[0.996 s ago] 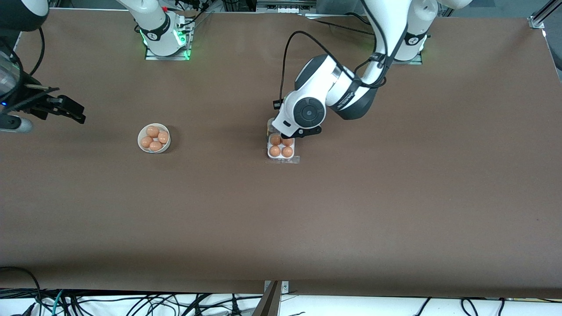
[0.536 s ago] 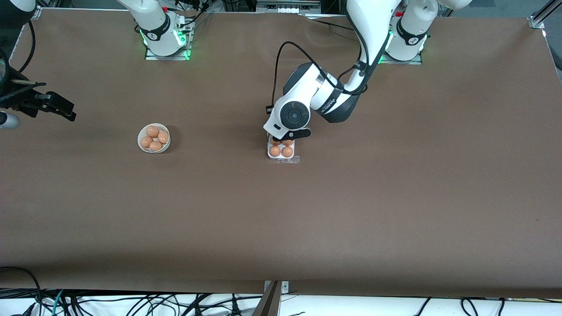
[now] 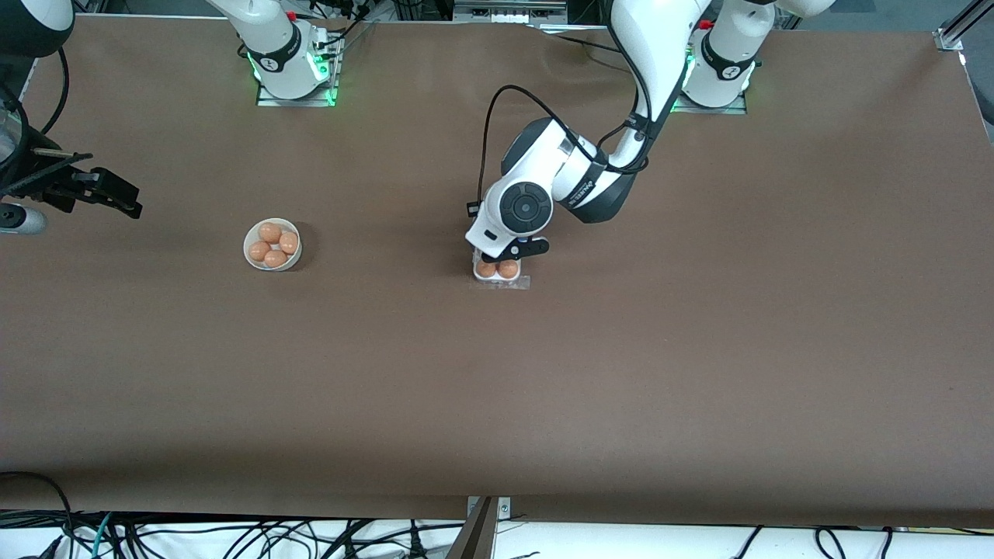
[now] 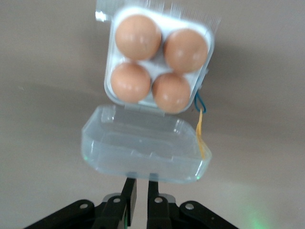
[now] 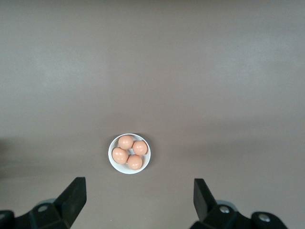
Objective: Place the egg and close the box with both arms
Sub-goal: 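Push the open carton lid over the eggs with the left gripper, then raise the left gripper away from the closed carton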
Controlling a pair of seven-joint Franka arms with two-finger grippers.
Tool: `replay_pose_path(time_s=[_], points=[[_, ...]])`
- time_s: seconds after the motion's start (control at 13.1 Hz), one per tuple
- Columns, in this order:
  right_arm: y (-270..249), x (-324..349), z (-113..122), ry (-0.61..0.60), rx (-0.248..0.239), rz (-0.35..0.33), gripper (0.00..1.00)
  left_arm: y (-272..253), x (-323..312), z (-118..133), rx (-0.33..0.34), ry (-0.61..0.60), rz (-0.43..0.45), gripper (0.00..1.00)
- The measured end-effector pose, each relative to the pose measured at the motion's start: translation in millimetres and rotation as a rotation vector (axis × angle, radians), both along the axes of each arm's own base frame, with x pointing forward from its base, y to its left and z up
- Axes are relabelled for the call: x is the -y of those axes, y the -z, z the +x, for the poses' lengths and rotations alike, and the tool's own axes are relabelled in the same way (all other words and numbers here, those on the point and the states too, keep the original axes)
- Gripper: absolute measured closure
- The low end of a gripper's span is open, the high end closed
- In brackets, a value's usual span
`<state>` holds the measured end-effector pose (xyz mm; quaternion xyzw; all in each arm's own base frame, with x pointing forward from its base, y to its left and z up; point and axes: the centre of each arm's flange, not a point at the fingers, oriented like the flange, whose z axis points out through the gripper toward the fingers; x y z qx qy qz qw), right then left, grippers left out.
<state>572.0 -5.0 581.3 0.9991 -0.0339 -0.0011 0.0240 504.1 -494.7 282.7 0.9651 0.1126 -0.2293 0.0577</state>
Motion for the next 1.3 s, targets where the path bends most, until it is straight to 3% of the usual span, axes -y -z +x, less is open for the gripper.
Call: replay_pose_path(time_s=[0.38,0.61,1.0,1.3], points=[[0,0,0,-0.001,0.0,0.0,0.0,-9,-13,21,0.099,0.017,0.045,0.76],[0,0,0,-0.001,0.0,0.0,0.0,-29,-23,42,0.205,0.044,0.098,0.52],[0,-1,0,-0.002,0.0,0.001,0.0,-90,-83,108,0.364,-0.047,0.137,0.02],[0,-1,0,-0.002,0.0,0.001,0.0,-116,-126,126,0.41,-0.035,0.232,0.0]])
